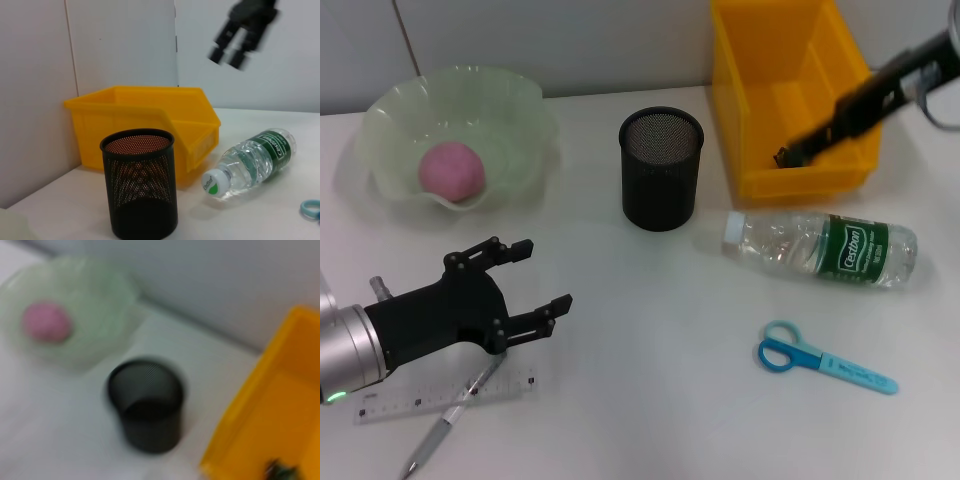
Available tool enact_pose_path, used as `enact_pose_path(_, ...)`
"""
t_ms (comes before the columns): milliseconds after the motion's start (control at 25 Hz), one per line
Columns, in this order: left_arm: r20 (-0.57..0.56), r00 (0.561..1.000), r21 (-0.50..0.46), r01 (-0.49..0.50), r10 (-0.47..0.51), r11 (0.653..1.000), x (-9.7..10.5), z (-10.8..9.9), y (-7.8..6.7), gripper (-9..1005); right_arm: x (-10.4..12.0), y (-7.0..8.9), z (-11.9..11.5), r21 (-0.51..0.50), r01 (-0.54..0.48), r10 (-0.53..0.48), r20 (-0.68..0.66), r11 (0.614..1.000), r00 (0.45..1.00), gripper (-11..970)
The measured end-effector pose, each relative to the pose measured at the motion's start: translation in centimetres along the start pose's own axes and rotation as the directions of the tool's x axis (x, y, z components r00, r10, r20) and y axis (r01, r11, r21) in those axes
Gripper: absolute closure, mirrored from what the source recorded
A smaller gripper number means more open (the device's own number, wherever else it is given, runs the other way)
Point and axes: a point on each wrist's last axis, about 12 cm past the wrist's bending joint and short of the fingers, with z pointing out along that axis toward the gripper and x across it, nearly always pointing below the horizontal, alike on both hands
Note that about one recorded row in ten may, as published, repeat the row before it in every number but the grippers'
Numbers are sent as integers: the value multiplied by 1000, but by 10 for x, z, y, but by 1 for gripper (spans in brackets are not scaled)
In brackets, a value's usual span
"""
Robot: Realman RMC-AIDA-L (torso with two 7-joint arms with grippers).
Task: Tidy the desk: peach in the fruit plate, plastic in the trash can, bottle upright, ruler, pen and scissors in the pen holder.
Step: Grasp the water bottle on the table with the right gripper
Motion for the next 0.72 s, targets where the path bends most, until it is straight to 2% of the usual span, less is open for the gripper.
enact_pose_path(160,2,1000,3,-1,1,1000,-1,0,0,169,10,10,12,-58,110,-118,-154,992,981,107)
enact_pose_path(320,2,1000,4,-2,2,1000,-1,1,1,169,18,11,24,-26,181,-181,-279,983,943,107)
enact_pose_path(720,5,1000,8,1,-1,1000,-3,3,1,169,16,17,40,23,278,-252,-359,960,899,108)
